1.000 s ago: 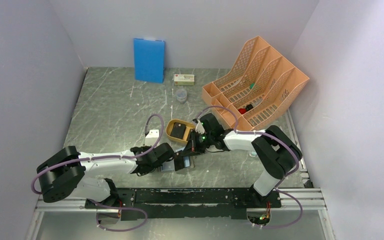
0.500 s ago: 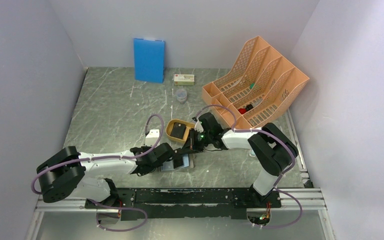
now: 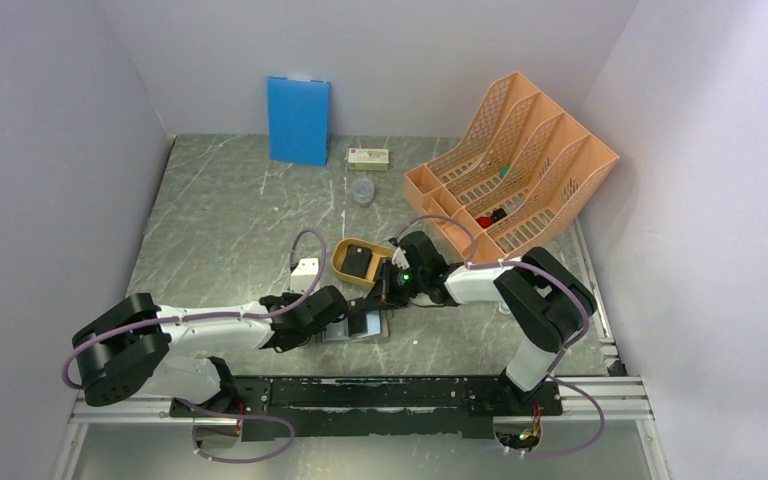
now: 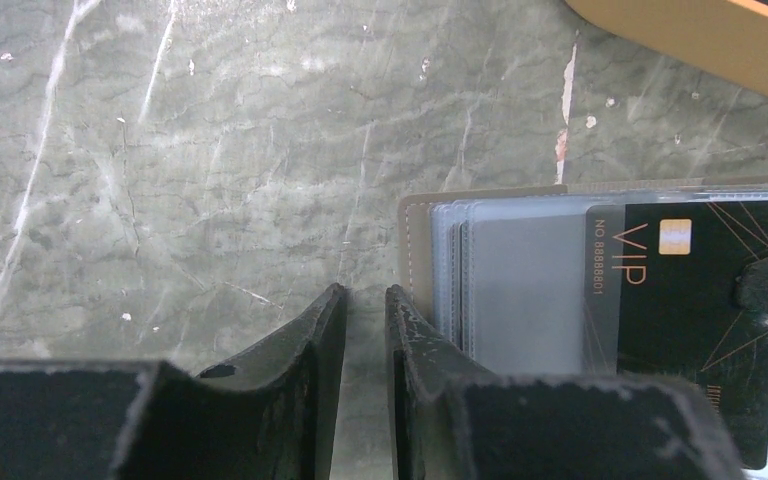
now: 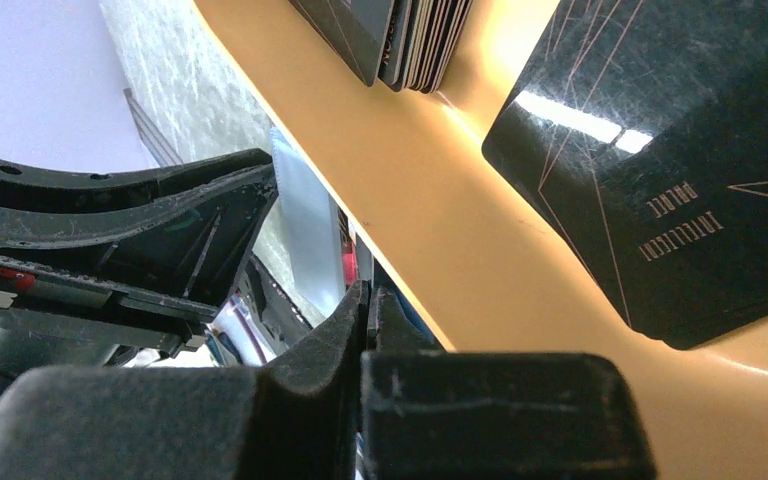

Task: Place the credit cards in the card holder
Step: Insert the credit card into the card holder.

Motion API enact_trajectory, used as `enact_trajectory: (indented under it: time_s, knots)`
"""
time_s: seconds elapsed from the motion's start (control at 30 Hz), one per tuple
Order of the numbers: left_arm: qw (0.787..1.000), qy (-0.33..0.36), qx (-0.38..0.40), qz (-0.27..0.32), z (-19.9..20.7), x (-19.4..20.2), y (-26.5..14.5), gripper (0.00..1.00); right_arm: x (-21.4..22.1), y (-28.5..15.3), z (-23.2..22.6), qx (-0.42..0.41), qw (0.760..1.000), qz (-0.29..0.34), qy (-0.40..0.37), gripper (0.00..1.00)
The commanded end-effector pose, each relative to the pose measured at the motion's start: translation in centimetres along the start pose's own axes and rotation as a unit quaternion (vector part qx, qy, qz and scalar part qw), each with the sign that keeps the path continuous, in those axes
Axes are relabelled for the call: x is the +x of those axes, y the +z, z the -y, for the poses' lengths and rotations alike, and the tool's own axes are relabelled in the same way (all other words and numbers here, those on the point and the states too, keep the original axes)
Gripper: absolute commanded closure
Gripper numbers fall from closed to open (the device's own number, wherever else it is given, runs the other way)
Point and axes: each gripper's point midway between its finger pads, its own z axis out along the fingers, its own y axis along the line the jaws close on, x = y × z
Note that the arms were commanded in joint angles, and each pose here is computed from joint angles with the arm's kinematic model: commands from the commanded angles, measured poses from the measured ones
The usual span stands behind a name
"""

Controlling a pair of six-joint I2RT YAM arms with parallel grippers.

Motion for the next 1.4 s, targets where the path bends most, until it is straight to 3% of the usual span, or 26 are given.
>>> enact_trajectory:
  time_s: [0.0,0.43,0.6,0.77,1.37]
  knots:
    - [0.997,0.011,-0.001,-0.081,-1.2,4.5,0.3,0.74,0.3,0.2,0.8,0.02,1.0,0.012,0.004,1.0]
    - [0.997,0.008,0.005,-0.083,-1.0,4.6,0.3,0.74,0.7,0.4,-0.8,0.028,0.999,0.006,-0.029,1.0]
    - [0.997,0.005,0.01,-0.082,-0.9,4.6,0.3,0.74,0.6,0.0,-1.4,0.025,0.999,0.006,-0.04,0.75]
    - [0.996,0.003,0.016,-0.082,-0.7,4.6,0.2,0.75,0.9,0.2,-1.8,0.025,0.999,-0.003,-0.046,0.67]
    - [0.996,-0.009,0.036,-0.078,-0.3,4.4,-0.1,0.75,2.1,2.0,-3.2,0.032,0.997,-0.028,-0.063,0.64]
